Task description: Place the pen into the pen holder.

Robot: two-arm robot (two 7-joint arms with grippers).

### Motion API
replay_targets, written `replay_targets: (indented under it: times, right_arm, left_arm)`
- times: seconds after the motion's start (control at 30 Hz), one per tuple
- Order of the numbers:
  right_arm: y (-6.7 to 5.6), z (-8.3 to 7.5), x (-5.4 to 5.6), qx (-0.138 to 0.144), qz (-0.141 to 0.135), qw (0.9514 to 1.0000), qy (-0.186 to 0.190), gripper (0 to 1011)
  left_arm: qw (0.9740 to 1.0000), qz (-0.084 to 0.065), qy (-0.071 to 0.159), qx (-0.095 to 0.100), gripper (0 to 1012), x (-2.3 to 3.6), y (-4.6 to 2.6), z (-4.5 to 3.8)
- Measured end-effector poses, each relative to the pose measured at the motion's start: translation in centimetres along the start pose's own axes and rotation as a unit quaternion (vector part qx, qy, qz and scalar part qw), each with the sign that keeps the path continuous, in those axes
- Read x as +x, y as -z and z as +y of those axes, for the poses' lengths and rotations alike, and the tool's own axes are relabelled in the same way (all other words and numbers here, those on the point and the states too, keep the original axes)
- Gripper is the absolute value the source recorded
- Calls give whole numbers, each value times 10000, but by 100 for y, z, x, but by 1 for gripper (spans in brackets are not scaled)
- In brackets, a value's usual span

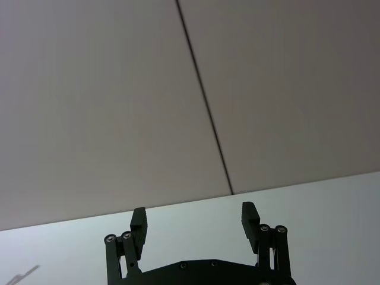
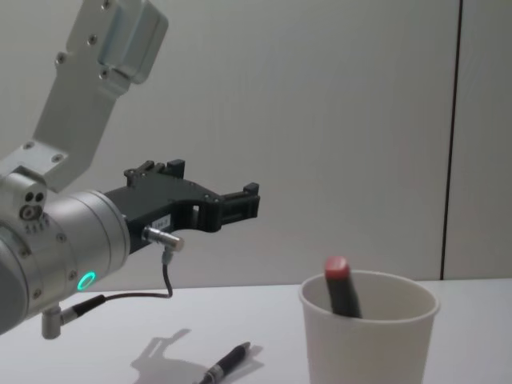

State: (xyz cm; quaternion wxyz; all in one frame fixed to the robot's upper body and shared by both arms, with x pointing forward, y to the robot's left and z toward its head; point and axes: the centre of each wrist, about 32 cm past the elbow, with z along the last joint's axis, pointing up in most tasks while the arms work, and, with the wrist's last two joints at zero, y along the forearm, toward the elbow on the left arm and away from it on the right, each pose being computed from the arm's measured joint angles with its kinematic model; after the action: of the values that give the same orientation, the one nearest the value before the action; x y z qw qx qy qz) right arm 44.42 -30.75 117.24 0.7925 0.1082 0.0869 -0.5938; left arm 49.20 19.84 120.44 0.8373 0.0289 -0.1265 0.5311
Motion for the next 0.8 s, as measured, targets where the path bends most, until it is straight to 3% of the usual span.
replay_targets:
  times: [0.37,0.63,0.8]
  right_arm:
    - [49,-182,131,76,34,9959,900,1002]
    - [95,-309,240,118,62,9872,1586,1001]
    - [122,-380,317,154,77,9787,2047,1001]
  left_arm:
    - [10000,15,1,52,1001,-1,-3,8]
    - [9996,125,13,258,1001,3,-46,39]
    - [9985,243,12,487,1001,-3,-81,72]
